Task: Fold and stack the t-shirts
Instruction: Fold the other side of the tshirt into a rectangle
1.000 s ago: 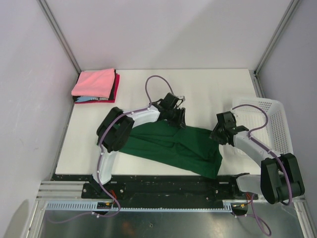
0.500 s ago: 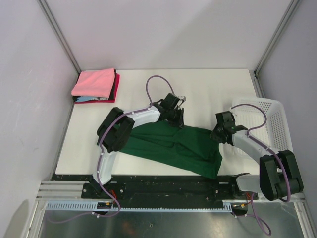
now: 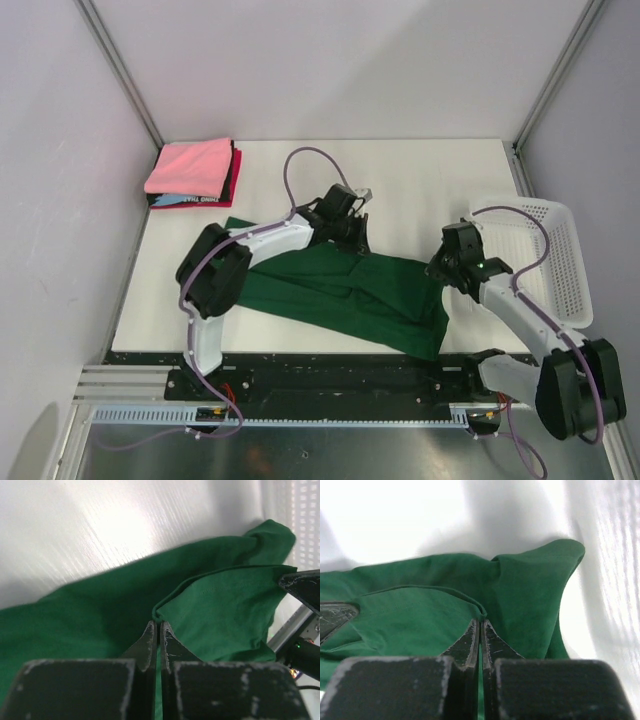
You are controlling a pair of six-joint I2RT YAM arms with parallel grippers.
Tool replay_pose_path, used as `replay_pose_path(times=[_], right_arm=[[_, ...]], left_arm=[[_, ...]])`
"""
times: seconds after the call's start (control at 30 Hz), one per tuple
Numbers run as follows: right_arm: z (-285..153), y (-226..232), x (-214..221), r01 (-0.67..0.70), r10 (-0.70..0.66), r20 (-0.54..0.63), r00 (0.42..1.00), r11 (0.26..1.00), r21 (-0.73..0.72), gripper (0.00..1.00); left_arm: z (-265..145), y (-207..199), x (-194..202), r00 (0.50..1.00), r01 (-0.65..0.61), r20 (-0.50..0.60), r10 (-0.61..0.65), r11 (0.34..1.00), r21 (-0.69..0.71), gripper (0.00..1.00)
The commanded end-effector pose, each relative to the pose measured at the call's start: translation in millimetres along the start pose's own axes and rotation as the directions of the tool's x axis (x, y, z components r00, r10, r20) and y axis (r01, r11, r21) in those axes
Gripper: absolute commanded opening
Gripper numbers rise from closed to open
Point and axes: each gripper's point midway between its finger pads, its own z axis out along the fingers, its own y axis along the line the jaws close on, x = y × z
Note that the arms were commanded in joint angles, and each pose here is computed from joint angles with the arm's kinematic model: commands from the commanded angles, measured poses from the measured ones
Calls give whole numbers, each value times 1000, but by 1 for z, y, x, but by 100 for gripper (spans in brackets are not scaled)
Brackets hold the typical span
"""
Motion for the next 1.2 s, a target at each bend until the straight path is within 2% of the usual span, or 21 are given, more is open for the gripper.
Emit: replay_pose_path(times=[0.0,0.23,0.43,0.63,1.17], right_arm=[[-30,18,-11,-23,25,28,999,997,-79,0],[-64,26,3,-35,37,16,999,989,-147,0],[-87,35,29,-29,25,-24,999,981,-191,0],[-104,40,49,-29,18,-51,999,975,-222,0],[-59,-7,98,85,-84,-66,994,996,16,0]], left_arm=[[-41,-25,-16,994,-45,98,42,999,30,0],[-62,-21,10,995,-40,88,39,999,16,0],[-68,-9,41,998,-37,49,38,999,-11,0],[-73,-1,55,998,-41,39,42,999,-30,0],[-51,18,83,998,-37,-45,33,995,-87,0]])
